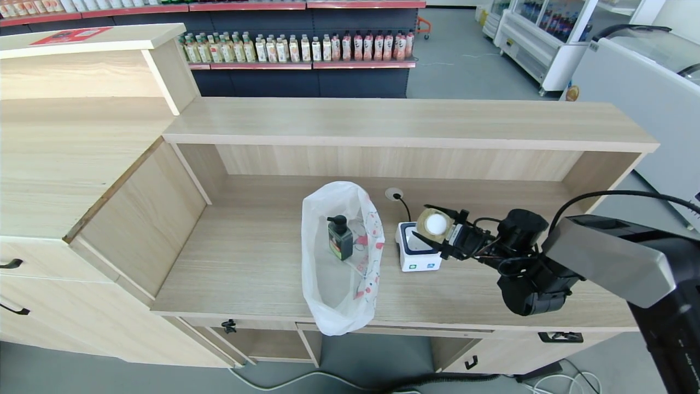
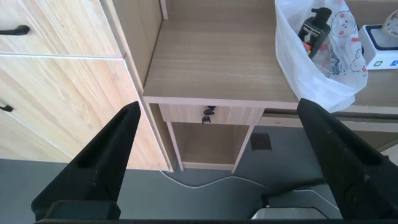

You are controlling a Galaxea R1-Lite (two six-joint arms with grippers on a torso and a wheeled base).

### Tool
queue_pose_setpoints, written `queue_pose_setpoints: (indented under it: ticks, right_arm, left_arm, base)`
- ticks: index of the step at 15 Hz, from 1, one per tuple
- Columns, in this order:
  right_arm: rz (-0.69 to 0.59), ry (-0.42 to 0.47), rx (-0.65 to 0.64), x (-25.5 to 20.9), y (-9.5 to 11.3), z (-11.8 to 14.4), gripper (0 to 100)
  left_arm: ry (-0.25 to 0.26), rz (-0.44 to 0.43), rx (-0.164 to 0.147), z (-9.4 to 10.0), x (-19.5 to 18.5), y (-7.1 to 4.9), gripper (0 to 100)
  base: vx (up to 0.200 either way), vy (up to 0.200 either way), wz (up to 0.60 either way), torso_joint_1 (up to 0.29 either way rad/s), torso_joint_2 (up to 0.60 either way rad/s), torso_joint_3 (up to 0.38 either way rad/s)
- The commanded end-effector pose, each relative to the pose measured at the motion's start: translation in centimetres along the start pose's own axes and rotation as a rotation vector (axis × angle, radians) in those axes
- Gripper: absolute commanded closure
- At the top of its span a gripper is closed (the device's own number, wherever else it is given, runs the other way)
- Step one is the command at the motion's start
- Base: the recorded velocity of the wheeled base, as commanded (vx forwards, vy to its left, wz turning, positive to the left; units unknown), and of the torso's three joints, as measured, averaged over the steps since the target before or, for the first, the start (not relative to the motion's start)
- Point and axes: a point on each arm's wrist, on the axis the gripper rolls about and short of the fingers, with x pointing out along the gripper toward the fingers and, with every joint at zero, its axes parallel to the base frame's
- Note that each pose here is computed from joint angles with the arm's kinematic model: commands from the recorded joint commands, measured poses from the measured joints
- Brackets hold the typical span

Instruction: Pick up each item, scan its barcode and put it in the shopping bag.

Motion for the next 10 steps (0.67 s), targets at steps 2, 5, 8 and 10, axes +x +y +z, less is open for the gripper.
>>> queue_pose_setpoints:
  ticks: [2,5,8,10]
  right_arm:
    - [0.012,-0.011,0.007,0.9,1.6,-1.1,100]
    - [0.005,-0.035,0.002,2.1,2.3,-2.0,100]
    - [0.007,-0.037,0.007,2.2,2.5,-2.1,100]
    - [0.002,-0.042,0.002,2.3,2.2,-1.9,100]
  left_arm:
    - [0.000,0.000,0.000,0.0,0.0,0.0,0]
    - [0.000,0.000,-0.002,0.0,0.0,0.0,0]
    - [0.000,0.000,-0.002,0.0,0.0,0.0,0]
    - [0.000,0.000,-0.002,0.0,0.0,0.0,0]
  base:
    - [0.000,0.000,0.00,0.000,0.00,0.000]
    - [0.000,0.000,0.00,0.000,0.00,0.000]
    - [0.000,0.000,0.00,0.000,0.00,0.000]
    - [0.000,0.000,0.00,0.000,0.00,0.000]
